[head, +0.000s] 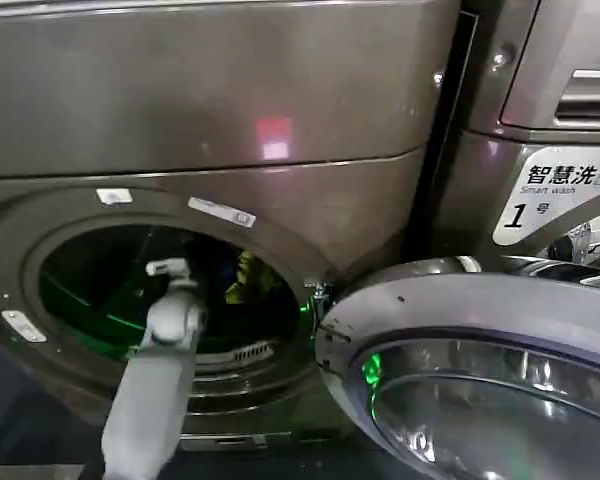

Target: Grasp the clothes from the dryer.

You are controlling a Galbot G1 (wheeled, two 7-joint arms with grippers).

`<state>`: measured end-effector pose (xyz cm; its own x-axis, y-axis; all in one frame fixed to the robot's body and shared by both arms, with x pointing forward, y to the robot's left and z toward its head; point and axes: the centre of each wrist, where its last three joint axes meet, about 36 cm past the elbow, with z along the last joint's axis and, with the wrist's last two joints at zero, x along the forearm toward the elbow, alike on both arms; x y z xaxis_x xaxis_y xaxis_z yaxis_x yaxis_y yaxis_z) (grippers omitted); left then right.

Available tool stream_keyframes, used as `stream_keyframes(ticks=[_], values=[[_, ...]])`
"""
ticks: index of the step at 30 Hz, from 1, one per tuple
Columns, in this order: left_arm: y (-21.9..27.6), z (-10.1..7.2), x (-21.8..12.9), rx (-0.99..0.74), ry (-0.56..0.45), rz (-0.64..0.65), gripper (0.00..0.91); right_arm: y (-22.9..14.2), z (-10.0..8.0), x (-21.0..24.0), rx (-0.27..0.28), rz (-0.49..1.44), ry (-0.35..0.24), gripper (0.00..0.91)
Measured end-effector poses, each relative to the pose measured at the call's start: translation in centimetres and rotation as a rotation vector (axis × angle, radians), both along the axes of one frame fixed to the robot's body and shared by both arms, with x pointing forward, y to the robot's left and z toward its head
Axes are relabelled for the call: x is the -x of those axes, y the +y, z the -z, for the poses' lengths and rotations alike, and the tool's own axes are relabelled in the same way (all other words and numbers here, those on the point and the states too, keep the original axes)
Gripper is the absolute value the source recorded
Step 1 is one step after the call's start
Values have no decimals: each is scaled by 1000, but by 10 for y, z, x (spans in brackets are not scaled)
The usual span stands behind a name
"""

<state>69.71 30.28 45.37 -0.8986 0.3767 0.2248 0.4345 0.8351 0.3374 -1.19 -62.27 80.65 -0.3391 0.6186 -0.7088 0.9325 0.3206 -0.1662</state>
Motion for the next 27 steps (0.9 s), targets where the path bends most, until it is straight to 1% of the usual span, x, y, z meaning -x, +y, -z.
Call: stream_keyframes(ticks=[5, 9, 11, 15, 18, 21, 27], values=[[24, -12, -35, -249, 117, 216, 907, 1, -1, 3, 5, 2, 0, 907], [34, -23, -51, -480, 231, 352, 907, 1, -2, 6, 8, 7, 2, 907], [37, -34, -58, -600, 274, 404, 907, 2, -2, 7, 8, 9, 2, 907], [41, -50, -66, -832, 355, 466, 907, 4, -1, 7, 12, 8, 5, 907], [42, -57, -69, -991, 409, 503, 907, 5, -1, 7, 14, 6, 9, 907], [39, -67, -74, -1106, 452, 535, 907, 6, -1, 8, 14, 7, 12, 907], [32, -79, -79, -1269, 538, 585, 907, 8, -2, 7, 19, 5, 16, 907]])
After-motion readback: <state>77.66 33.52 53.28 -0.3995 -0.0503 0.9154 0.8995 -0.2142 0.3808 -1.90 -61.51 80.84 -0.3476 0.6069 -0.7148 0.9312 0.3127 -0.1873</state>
